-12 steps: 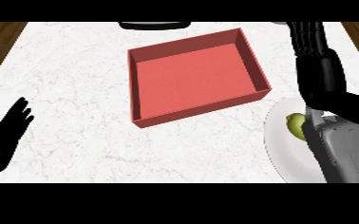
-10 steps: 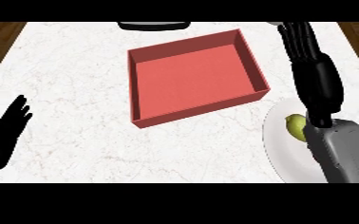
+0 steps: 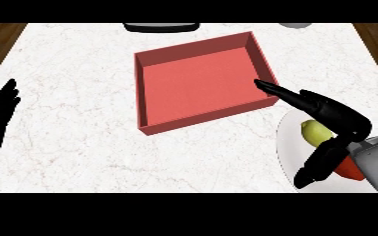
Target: Pick the bell pepper from the plate and place it in the cardboard box
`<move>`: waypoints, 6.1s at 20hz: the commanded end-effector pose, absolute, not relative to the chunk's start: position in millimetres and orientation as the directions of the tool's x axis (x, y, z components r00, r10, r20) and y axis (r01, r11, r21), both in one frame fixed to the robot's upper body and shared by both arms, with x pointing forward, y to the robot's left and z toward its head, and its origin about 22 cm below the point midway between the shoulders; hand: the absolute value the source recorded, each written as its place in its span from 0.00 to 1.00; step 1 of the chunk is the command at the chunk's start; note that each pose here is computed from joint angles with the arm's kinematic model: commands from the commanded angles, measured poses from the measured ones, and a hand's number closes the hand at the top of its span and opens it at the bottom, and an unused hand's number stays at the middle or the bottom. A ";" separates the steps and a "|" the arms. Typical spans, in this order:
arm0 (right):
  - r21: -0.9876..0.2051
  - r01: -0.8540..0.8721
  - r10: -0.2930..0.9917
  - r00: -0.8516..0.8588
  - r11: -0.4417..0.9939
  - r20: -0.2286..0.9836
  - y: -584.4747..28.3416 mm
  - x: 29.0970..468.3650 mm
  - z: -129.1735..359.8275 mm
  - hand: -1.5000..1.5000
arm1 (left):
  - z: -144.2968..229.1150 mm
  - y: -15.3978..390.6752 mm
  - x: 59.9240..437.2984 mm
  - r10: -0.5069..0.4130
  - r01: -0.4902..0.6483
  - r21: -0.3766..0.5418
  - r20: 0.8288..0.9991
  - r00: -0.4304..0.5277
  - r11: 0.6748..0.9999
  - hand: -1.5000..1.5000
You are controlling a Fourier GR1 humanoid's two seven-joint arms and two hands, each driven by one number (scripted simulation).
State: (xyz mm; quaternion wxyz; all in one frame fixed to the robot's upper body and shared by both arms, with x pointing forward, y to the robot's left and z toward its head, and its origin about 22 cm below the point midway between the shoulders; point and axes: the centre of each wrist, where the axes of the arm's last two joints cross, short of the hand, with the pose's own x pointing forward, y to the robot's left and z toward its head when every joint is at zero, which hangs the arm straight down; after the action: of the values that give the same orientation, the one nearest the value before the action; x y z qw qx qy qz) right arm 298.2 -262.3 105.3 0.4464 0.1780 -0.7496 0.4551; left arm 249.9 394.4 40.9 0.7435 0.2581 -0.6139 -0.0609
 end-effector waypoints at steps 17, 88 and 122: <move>-0.783 -0.620 0.177 -0.777 -0.049 0.604 -362.1 300.2 143.2 0.00 | 28.6 352.6 270.3 -0.504 -0.190 0.530 0.847 0.169 0.827 0.50; -0.925 -0.308 0.958 -0.108 0.222 0.266 -424.5 253.1 -13.9 1.00 | 2.3 391.5 233.8 -0.478 -0.318 0.579 0.809 0.343 0.751 0.50; -0.768 0.341 0.787 0.113 0.543 0.606 -85.4 356.5 208.8 1.00 | 10.5 351.6 266.3 -0.507 -0.208 0.543 0.838 0.202 0.814 0.50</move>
State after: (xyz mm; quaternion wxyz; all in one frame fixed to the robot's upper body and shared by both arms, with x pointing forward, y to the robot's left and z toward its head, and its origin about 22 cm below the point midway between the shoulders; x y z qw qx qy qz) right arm 327.9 -97.3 208.9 0.5721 -0.4573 -0.6475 0.2105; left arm 263.7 356.7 20.2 0.7213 0.2911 -0.6207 -0.0988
